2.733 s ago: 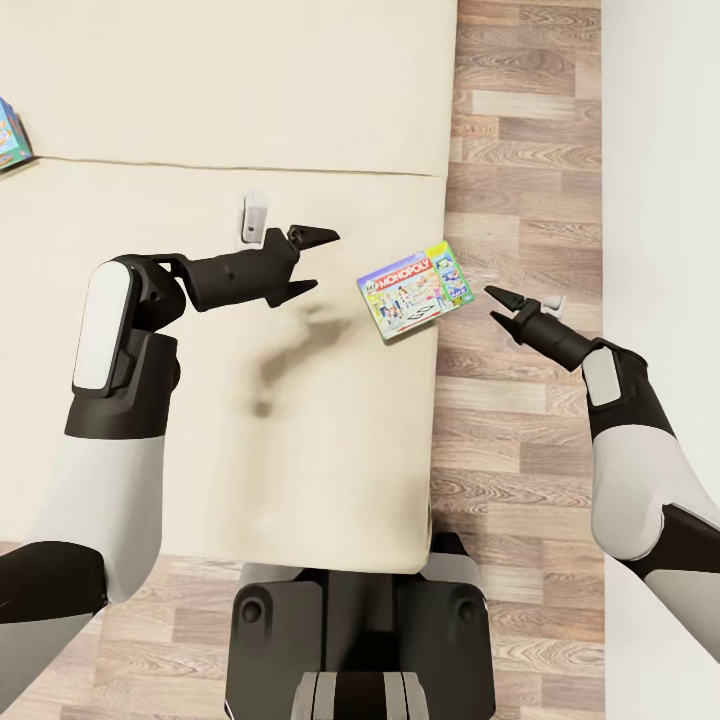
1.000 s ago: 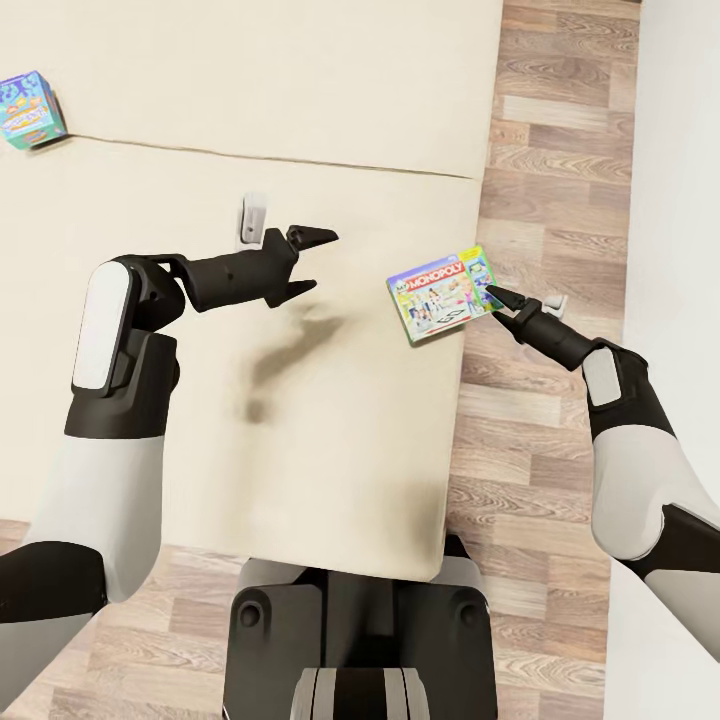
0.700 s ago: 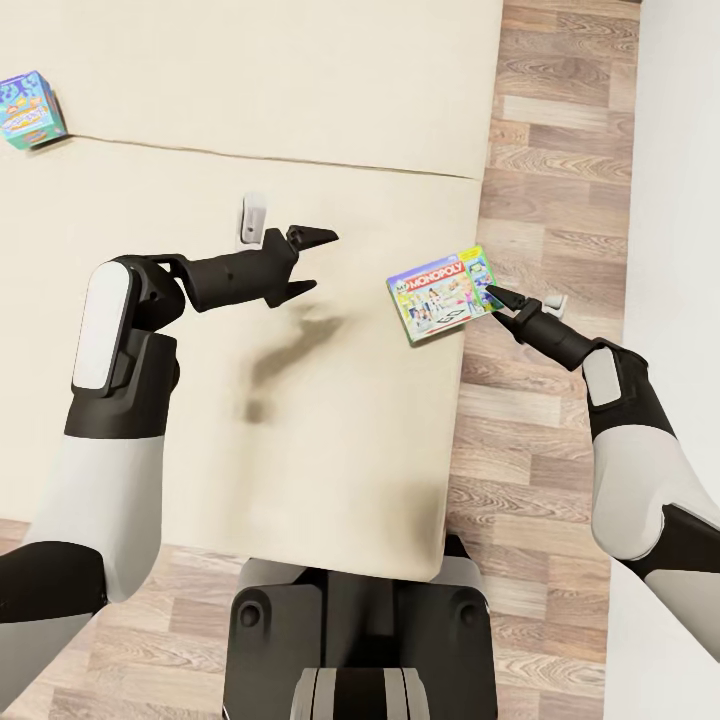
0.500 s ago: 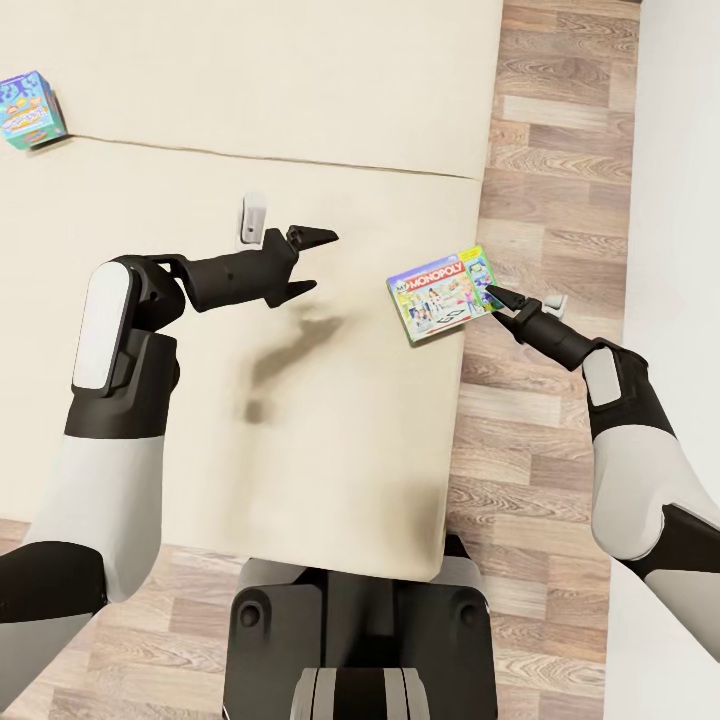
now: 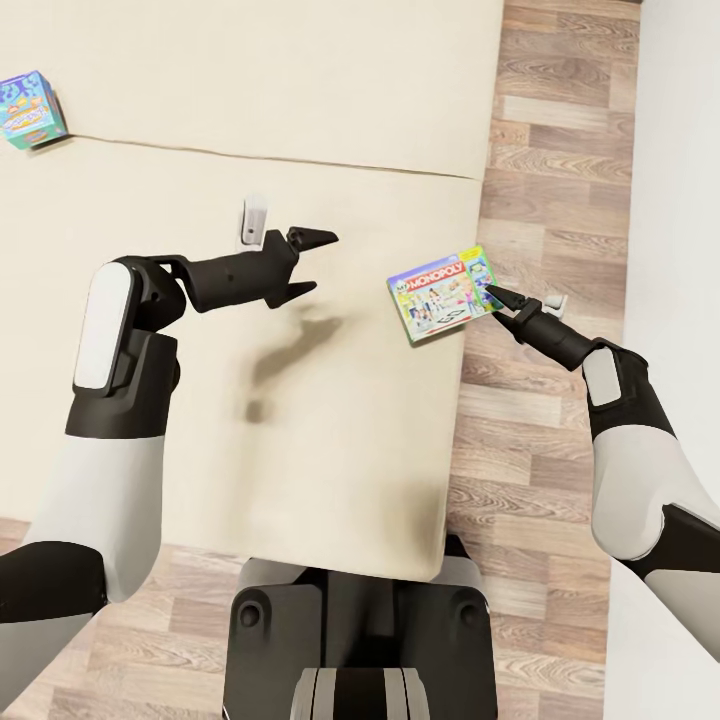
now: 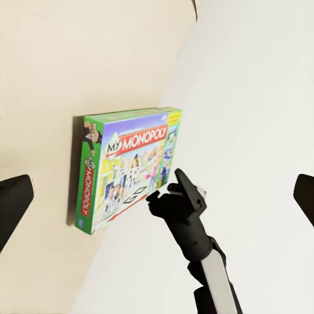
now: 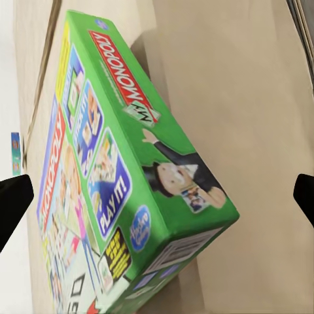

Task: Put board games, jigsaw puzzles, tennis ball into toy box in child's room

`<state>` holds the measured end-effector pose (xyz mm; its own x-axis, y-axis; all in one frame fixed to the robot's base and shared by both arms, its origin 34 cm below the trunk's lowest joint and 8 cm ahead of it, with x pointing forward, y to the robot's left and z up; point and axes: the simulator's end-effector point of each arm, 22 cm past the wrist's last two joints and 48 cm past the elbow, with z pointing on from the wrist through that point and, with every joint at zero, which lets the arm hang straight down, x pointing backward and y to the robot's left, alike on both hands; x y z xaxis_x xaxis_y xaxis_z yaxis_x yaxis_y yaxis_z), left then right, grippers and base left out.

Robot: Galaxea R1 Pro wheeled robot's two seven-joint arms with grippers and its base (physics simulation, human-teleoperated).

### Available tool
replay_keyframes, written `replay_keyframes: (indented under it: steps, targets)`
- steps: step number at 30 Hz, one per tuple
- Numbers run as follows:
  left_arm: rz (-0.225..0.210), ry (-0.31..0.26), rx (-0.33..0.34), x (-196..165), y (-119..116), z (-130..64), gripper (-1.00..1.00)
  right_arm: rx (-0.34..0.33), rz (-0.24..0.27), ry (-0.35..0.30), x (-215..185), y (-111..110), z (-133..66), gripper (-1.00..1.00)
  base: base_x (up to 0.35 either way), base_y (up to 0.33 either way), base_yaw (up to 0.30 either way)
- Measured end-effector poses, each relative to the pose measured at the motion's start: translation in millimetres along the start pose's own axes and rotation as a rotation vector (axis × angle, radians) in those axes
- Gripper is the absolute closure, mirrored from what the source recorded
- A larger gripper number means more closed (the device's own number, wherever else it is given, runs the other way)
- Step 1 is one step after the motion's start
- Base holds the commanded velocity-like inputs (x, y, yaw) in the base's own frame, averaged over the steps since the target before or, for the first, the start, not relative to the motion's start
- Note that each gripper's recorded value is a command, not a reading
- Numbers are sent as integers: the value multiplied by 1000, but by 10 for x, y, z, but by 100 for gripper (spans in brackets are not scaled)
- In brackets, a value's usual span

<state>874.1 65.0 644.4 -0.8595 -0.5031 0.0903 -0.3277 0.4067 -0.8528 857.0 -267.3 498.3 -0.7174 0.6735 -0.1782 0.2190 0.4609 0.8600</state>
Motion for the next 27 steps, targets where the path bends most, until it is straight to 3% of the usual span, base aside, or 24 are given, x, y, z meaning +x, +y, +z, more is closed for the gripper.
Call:
replay_keyframes:
  steps: [11, 27]
  targets:
    - [-2, 1, -1, -1, 0, -1, -100, -2, -1, -1, -9, 18, 0, -100, 0, 0, 105]
    - [-10, 5, -8, 5, 38, 12, -100, -2, -2, -1, -12, 23, -3, -100, 0, 0, 23]
